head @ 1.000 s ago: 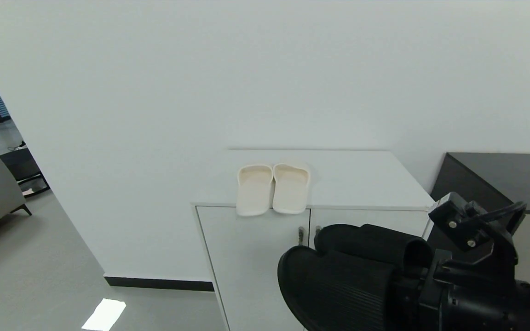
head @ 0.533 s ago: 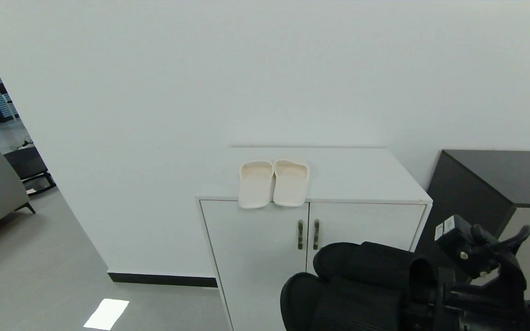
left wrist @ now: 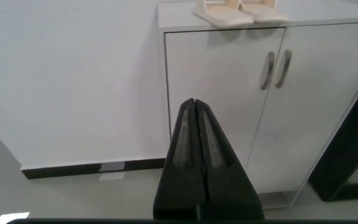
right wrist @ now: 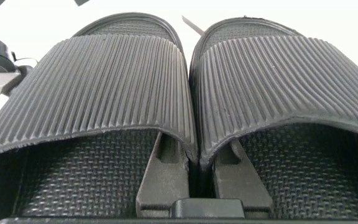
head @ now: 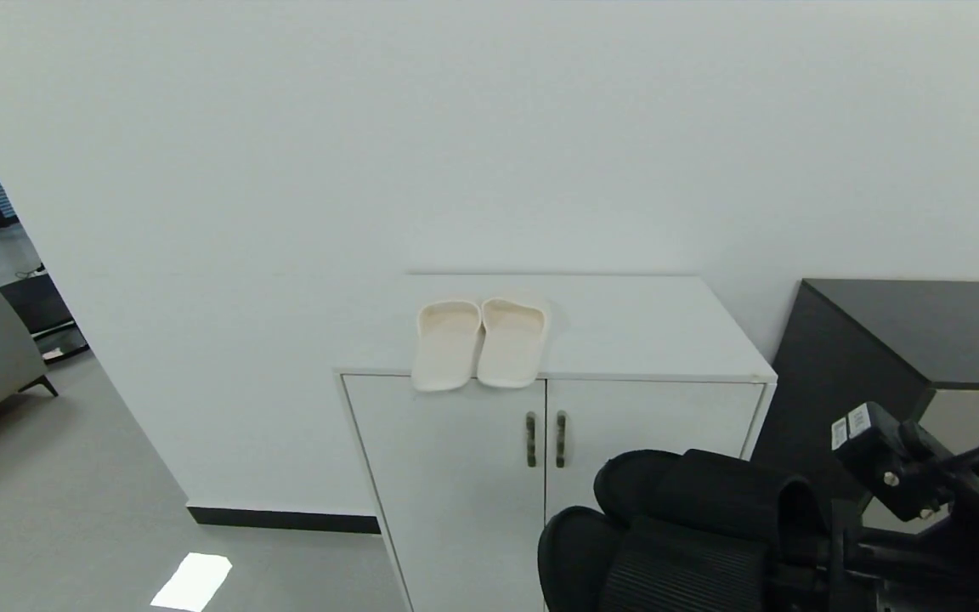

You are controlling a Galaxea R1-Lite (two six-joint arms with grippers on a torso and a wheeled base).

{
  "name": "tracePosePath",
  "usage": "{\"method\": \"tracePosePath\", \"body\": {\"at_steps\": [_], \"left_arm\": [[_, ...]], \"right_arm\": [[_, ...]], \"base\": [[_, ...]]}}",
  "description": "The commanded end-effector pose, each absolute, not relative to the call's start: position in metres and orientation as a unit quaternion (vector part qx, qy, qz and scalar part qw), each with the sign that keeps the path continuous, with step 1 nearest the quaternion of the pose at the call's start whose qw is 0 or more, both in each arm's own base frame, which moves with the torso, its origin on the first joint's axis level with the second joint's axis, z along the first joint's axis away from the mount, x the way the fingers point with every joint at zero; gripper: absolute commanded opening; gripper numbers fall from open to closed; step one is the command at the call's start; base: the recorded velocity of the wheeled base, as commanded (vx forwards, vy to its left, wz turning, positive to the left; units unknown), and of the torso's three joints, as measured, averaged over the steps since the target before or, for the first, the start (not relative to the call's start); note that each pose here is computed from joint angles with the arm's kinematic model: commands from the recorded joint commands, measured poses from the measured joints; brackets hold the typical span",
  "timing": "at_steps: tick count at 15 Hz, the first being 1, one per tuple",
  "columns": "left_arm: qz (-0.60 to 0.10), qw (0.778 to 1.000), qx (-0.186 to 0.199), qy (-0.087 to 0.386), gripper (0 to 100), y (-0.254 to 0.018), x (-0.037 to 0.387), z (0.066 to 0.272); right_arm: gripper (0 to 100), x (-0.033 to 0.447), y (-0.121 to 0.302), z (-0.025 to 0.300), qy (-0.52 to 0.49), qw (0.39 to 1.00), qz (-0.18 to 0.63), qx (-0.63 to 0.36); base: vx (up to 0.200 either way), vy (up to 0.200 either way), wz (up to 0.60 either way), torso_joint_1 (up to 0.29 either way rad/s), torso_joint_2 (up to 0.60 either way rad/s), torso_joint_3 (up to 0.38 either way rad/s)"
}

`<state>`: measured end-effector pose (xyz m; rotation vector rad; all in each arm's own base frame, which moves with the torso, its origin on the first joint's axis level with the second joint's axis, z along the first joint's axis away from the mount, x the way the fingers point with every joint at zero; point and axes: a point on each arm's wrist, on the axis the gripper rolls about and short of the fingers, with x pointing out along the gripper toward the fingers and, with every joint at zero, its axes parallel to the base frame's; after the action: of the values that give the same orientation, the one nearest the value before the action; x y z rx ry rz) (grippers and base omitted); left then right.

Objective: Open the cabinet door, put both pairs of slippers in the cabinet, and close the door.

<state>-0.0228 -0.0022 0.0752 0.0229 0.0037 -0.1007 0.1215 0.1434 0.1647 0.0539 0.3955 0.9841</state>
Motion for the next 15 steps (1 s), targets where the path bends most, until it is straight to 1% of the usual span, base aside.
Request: {"method": "tracePosePath", "body": {"at_steps": [1,15], "left_arm": [[-0.051,0.999,0.011,0.002,0,-0.0022,-0.0228,0.0752],[-0.051,0.999,0.011,0.002,0,-0.0022,-0.0228,0.0752]], "right_arm": [[0,0.1213,0.1436,0.1644,0.19,0.861,0.471,0.025],[0,0.1218,0.1405,0.1619,0.194,0.863,0.466,0.026]], "base": [[0.0,-0.2,0.0,0.002,0.0,0.007],[0.0,0.0,0.0,0.0,0.0,0.0]]}}
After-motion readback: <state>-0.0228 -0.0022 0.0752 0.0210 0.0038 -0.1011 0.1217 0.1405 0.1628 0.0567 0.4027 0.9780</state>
